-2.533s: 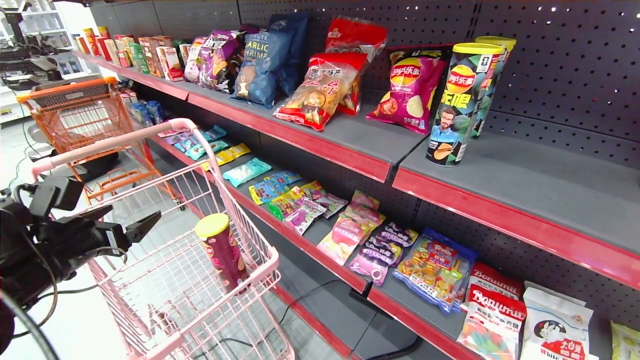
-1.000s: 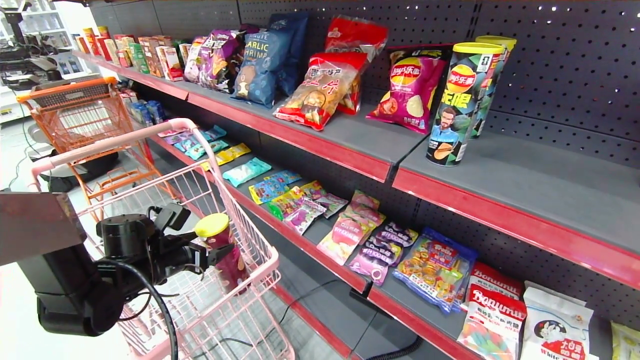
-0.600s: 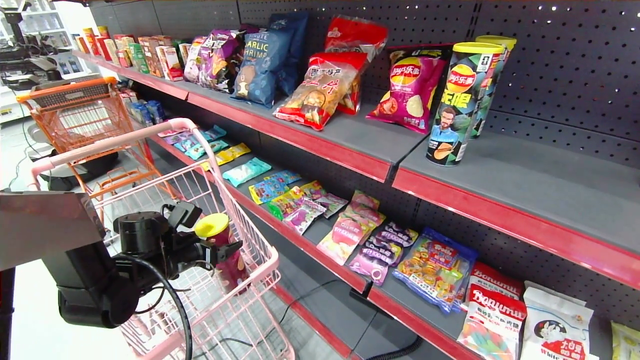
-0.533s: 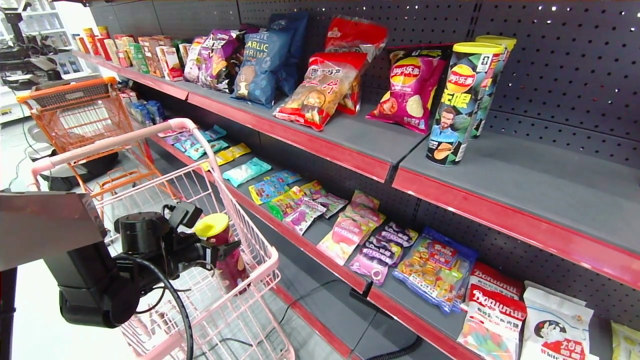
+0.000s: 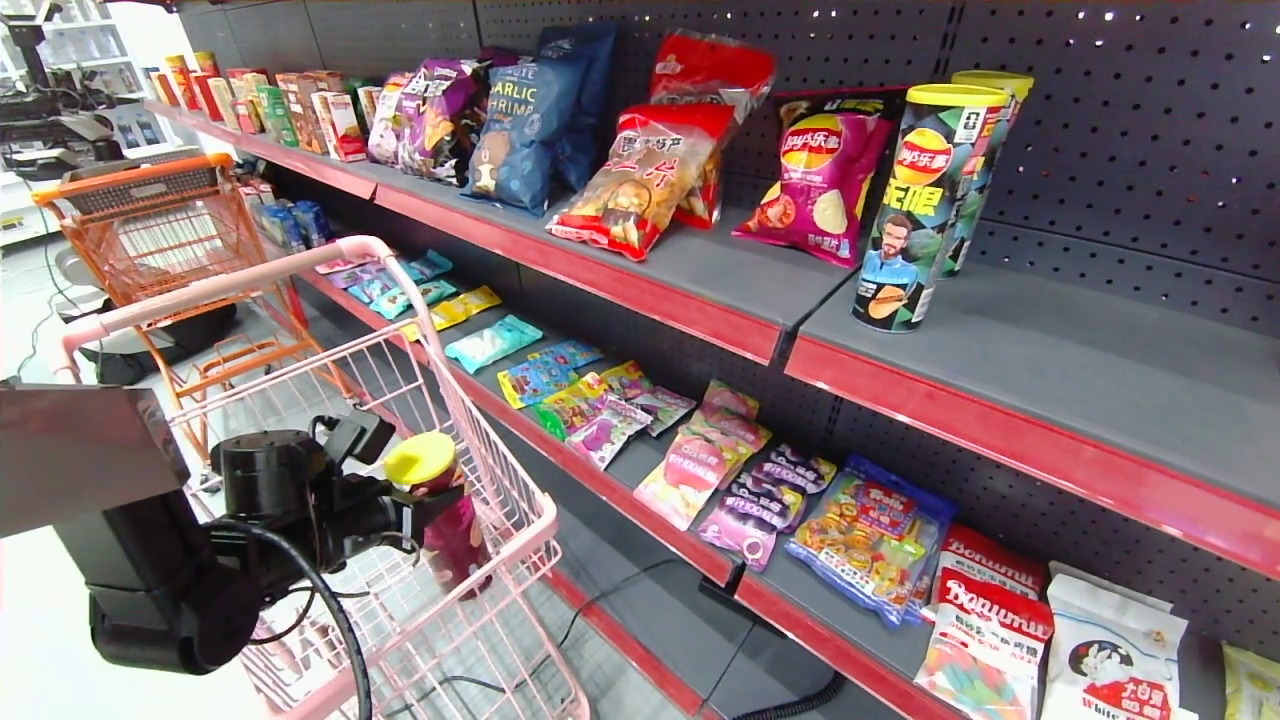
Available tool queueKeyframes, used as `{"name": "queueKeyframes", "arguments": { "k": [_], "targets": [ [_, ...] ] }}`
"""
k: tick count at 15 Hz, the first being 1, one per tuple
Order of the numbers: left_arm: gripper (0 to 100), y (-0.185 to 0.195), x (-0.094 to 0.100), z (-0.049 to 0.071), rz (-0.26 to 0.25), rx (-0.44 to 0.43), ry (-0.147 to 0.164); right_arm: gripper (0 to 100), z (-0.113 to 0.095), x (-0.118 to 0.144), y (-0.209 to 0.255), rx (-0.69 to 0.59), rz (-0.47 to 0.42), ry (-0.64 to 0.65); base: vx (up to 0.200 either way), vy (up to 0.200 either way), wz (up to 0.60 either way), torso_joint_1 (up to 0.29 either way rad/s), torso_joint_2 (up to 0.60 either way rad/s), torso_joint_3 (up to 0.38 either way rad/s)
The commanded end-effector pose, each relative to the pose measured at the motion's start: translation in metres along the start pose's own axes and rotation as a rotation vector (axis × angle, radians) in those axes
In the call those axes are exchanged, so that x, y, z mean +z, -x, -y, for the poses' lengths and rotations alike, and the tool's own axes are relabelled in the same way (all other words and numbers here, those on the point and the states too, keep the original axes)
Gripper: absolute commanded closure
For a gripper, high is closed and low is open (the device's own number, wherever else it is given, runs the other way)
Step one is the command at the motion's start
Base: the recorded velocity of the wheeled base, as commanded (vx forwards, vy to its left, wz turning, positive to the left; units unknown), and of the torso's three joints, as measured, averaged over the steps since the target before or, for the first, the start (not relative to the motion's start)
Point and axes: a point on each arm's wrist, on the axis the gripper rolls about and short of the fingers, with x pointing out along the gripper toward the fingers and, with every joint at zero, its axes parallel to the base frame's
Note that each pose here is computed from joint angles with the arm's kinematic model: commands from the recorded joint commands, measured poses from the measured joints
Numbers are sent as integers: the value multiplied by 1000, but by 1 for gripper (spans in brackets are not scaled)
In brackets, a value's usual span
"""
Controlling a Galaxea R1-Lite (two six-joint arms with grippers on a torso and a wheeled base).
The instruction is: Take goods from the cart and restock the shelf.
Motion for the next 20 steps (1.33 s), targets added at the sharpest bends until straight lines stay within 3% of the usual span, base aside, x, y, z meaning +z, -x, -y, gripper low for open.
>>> {"name": "queueKeyframes", "arguments": {
  "k": [1, 2, 3, 6, 12, 16, 18, 20],
  "targets": [
    [100, 40, 24, 12, 73, 15, -24, 0, 0, 0, 0, 0, -1, 0, 0, 0, 0, 0, 0, 0],
    [100, 56, 33, 16, 111, 30, -33, 0, 0, 0, 0, 0, -1, 0, 0, 0, 0, 0, 0, 0],
    [100, 74, 38, 17, 140, 60, -19, 0, 0, 0, 0, 0, -1, 0, 0, 0, 0, 0, 0, 0],
    [100, 106, 44, 21, 196, 102, -23, 0, 0, 0, 0, 0, -1, -1, 0, 0, 0, 0, 0, 0],
    [100, 191, 63, 61, 329, 147, -79, 0, 0, 0, 0, 0, -1, -3, 0, 0, 0, 0, 0, 0],
    [100, 248, 62, 91, 335, 152, -82, 0, 0, 0, 0, 0, -1, -6, 0, 0, 0, 0, 0, 0],
    [100, 281, 48, 110, 326, 155, -77, 0, 0, 0, 0, 0, -1, -6, 0, 0, 0, 0, 0, 0],
    [100, 300, 36, 122, 323, 155, -77, 0, 0, 0, 0, 2, -1, -6, 0, 0, 0, 0, 0, 0]
  ]
}}
